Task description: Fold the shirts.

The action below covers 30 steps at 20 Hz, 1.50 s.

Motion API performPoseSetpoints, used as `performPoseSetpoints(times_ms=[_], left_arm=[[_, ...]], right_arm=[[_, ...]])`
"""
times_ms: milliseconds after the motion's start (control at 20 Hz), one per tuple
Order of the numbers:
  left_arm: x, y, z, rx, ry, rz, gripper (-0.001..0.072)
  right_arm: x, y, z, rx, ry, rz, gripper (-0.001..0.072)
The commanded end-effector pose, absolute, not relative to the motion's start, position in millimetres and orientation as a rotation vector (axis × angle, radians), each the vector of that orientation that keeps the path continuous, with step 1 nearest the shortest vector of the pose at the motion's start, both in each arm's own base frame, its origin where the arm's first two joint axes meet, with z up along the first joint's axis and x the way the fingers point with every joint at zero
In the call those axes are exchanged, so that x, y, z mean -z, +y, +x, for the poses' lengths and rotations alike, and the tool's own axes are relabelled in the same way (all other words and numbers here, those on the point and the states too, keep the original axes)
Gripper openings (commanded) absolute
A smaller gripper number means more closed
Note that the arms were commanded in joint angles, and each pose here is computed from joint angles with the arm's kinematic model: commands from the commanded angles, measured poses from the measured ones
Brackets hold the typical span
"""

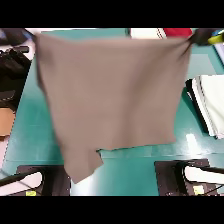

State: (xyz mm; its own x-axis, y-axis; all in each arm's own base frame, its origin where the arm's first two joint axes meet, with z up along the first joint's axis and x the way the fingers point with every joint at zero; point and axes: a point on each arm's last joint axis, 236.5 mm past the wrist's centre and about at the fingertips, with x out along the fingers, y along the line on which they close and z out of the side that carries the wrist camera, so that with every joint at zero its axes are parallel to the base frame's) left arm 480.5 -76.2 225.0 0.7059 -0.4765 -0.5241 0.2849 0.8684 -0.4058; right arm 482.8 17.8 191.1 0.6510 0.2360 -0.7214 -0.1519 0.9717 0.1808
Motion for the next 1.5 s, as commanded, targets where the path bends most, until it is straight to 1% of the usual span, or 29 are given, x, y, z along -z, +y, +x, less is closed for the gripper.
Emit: performPoseSetpoints(times_ms=[0, 50, 100, 150, 200, 250, 400, 500, 600, 650, 850, 900, 1000, 1100, 1200, 1450], left_arm=[[-90.4, -85.2, 504.2, 0.438, 0.933, -0.380, 0.0032], [-77.7, -84.8, 506.0, 0.435, 0.959, -0.388, 0.0032], [-71.3, -82.4, 506.5, 0.421, 0.974, -0.389, 0.0035], [-71.3, -79.3, 505.9, 0.413, 0.977, -0.372, 0.0193], [-72.5, -72.5, 504.2, 0.391, 0.987, -0.354, 0.0526], [-75.4, -62.1, 498.3, 0.361, 1.016, -0.344, 0.0552], [-84.2, -21.8, 467.4, 0.274, 1.101, -0.316, 0.0541], [-86.0, 1.6, 437.0, 0.198, 1.129, -0.314, 0.0541], [-71.7, 8.4, 393.5, 0.140, 1.176, -0.312, 0.0541], [-56.6, 8.0, 365.0, 0.117, 1.223, -0.305, 0.0541], [11.0, -14.0, 250.7, 0.079, 1.426, -0.373, 0.0542], [24.9, -19.7, 227.9, 0.066, 1.462, -0.399, 0.0542], [44.2, -26.8, 197.3, 0.045, 1.503, -0.430, 0.0541], [57.1, -31.1, 180.1, 0.021, 1.540, -0.465, 0.0541], [68.1, -32.3, 173.9, 0.013, 1.554, -0.474, 0.0541], [69.3, -40.2, 190.0, 0.022, 1.481, -0.534, 0.0541]], right_arm=[[-91.5, 34.7, 501.3, -0.257, 1.040, 0.143, 0.0017], [-78.9, 39.6, 505.6, -0.269, 1.065, 0.149, 0.0022], [-73.6, 43.4, 509.3, -0.284, 1.080, 0.166, 0.0169], [-75.1, 50.2, 513.1, -0.308, 1.084, 0.195, 0.0457], [-81.9, 50.4, 516.3, -0.311, 1.080, 0.220, 0.0494], [-94.3, 48.4, 518.5, -0.316, 1.061, 0.234, 0.0492], [-131.7, 38.4, 506.5, -0.317, 1.013, 0.239, 0.0482], [-143.0, 30.4, 482.5, -0.302, 1.013, 0.246, 0.0482], [-140.5, 28.5, 450.1, -0.293, 1.050, 0.260, 0.0482], [-136.5, 30.9, 435.3, -0.292, 1.066, 0.264, 0.0481], [-120.8, 39.7, 396.0, -0.289, 1.085, 0.275, 0.0482], [-117.8, 40.6, 389.9, -0.285, 1.085, 0.279, 0.0482], [-113.8, 41.5, 380.1, -0.277, 1.076, 0.284, 0.0481], [-112.2, 41.7, 373.5, -0.268, 1.061, 0.286, 0.0482], [-114.2, 42.1, 369.5, -0.266, 1.049, 0.285, 0.0482], [-130.4, 41.2, 369.3, -0.260, 0.991, 0.274, 0.0481]])
